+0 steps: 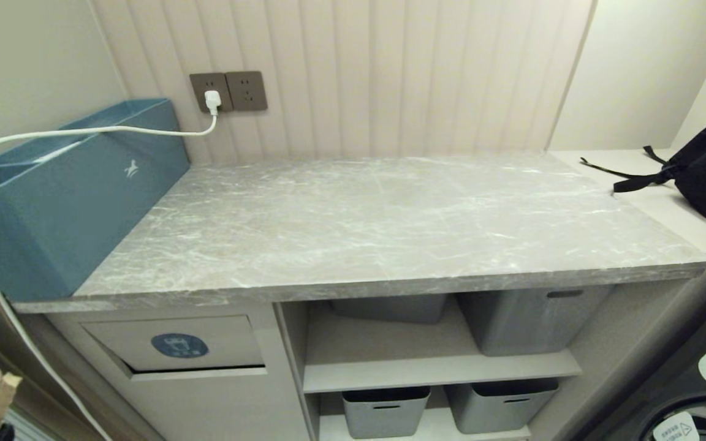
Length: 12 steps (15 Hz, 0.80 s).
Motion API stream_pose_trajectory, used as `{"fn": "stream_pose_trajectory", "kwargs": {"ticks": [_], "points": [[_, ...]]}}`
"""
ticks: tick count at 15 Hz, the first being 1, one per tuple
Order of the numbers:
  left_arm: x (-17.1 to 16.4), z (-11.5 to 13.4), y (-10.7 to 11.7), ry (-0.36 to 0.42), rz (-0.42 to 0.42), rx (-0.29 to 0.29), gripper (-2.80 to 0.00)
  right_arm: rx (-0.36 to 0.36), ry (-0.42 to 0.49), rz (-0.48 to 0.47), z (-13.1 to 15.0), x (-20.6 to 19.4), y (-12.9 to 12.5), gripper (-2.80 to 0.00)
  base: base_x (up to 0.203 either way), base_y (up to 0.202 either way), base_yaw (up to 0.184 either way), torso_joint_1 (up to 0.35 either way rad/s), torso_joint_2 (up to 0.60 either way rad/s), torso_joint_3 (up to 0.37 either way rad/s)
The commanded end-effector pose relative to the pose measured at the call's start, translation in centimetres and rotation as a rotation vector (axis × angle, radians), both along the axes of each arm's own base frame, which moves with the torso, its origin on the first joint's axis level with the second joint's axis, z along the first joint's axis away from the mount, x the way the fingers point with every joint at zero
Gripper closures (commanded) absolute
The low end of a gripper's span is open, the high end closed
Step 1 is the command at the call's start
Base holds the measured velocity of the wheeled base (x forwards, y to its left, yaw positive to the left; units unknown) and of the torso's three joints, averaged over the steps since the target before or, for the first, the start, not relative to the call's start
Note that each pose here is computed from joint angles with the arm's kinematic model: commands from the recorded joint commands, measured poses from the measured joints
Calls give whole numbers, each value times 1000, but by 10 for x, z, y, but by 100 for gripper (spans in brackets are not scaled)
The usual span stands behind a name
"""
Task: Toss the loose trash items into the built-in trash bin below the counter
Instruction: Put the garbage in the trash can
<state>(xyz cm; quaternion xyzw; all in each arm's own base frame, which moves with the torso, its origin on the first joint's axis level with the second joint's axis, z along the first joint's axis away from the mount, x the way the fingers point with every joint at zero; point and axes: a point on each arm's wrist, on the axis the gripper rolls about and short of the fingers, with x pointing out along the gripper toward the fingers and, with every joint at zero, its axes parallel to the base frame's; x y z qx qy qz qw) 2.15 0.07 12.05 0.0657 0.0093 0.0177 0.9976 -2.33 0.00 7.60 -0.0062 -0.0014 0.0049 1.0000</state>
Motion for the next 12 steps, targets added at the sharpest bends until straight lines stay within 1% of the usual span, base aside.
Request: {"fn": "stream_pose_trajectory", "kwargs": {"ticks": [1, 2, 3, 5, 7, 10, 11, 12], "points": [[1, 2, 0, 0, -3, -4, 0, 0, 3, 1, 0, 0, 0, 0, 0, 0, 0, -232, 520, 291], [1, 2, 0, 3, -6, -12, 0, 0, 3, 1, 0, 0, 0, 0, 0, 0, 0, -220, 512, 276], [2, 3, -1, 17, -35, -35, 0, 0, 4, 1, 0, 0, 0, 0, 0, 0, 0, -227, 520, 285], [3, 3, -1, 105, -47, -98, 0, 0, 5, 1, 0, 0, 0, 0, 0, 0, 0, -222, 510, 282], [11, 17, -1, 179, -68, -202, 0, 0, 5, 1, 0, 0, 0, 0, 0, 0, 0, -216, 498, 279], [27, 19, -1, 299, -130, -337, 0, 0, 4, 1, 0, 0, 0, 0, 0, 0, 0, -194, 485, 285], [30, 18, -2, 326, -161, -364, 0, 0, 6, 1, 0, 0, 0, 0, 0, 0, 0, -187, 471, 281], [32, 17, -2, 346, -181, -376, 0, 0, 5, 1, 0, 0, 0, 0, 0, 0, 0, -188, 480, 295]]}}
